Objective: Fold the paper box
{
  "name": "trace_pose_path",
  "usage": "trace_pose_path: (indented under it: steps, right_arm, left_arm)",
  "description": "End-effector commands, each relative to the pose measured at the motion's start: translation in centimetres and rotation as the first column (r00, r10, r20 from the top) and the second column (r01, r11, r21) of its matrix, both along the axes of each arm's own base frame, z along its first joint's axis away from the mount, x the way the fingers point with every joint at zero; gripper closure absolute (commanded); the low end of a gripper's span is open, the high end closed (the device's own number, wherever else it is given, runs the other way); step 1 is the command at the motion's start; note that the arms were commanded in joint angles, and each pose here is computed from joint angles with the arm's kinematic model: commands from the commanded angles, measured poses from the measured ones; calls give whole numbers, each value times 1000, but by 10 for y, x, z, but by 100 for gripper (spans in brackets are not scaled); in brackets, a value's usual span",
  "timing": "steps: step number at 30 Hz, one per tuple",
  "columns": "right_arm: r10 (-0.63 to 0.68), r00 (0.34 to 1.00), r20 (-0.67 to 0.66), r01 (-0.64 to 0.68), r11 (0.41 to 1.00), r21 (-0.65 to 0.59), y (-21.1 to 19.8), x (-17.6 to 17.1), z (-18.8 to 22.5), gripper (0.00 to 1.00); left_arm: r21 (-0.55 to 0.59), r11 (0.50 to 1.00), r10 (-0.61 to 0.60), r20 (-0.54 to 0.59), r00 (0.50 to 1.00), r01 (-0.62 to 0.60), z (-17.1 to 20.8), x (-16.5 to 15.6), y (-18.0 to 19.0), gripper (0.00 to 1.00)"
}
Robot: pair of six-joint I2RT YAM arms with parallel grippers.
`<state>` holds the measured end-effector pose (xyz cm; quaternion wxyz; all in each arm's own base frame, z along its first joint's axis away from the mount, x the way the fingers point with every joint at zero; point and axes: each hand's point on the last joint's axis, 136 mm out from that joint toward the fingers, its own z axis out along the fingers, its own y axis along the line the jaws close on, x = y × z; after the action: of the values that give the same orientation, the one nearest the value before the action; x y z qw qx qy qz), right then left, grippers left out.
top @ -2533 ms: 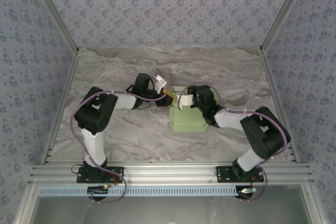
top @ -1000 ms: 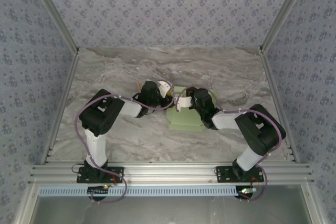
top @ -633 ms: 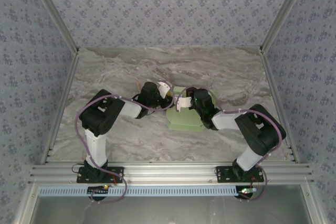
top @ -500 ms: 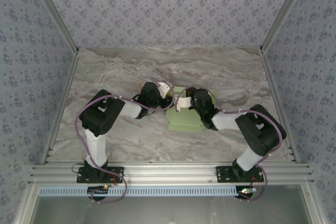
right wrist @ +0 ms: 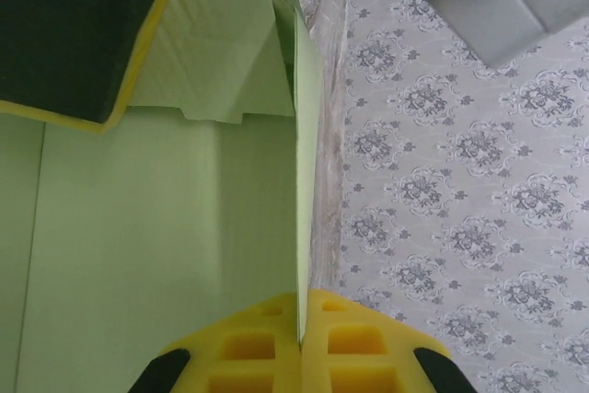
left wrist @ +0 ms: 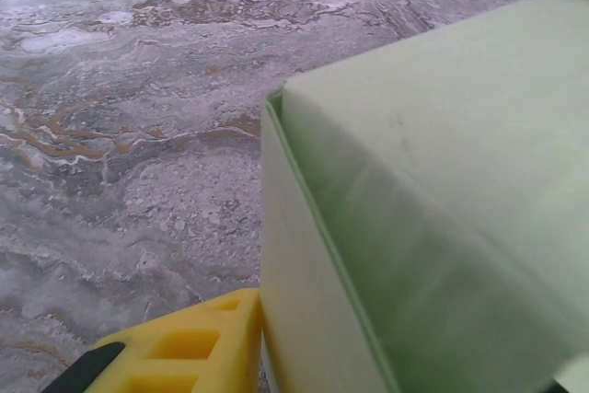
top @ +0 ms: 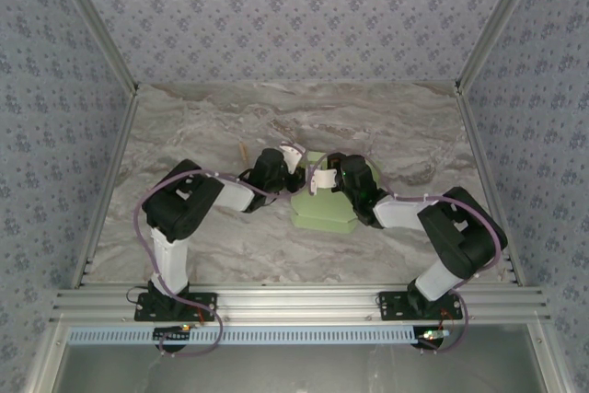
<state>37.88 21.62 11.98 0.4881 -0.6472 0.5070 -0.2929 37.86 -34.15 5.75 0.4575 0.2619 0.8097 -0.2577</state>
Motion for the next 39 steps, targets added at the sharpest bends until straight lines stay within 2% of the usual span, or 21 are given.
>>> trace_pose_path:
  steps: [1, 11, 19, 34, 39]
  right_arm:
    - [39, 994, -98, -41, 999, -17, 4, -14, -19, 100]
    - [38, 993, -116, -39, 999, -2, 4, -19, -22, 100]
    - [48, 991, -127, -46, 999, 18, 6, -22, -19, 100]
    - [58, 988, -144, -53, 998, 38, 10, -26, -16, 100]
    - [57, 987, -153, -51, 998, 41, 10, -26, -17, 100]
  left_arm:
    - [28, 986, 164, 8, 987, -164, 1, 25, 18, 75]
    - [40, 937, 347, -9, 938, -346, 0, 37, 33, 85]
    - [120, 883, 458, -2, 889, -454, -6, 45, 49, 90]
    - [202, 763, 617, 56, 785, -614, -5, 52, 75, 93]
    - [207, 759, 621, 56, 782, -617, -8, 53, 74, 91]
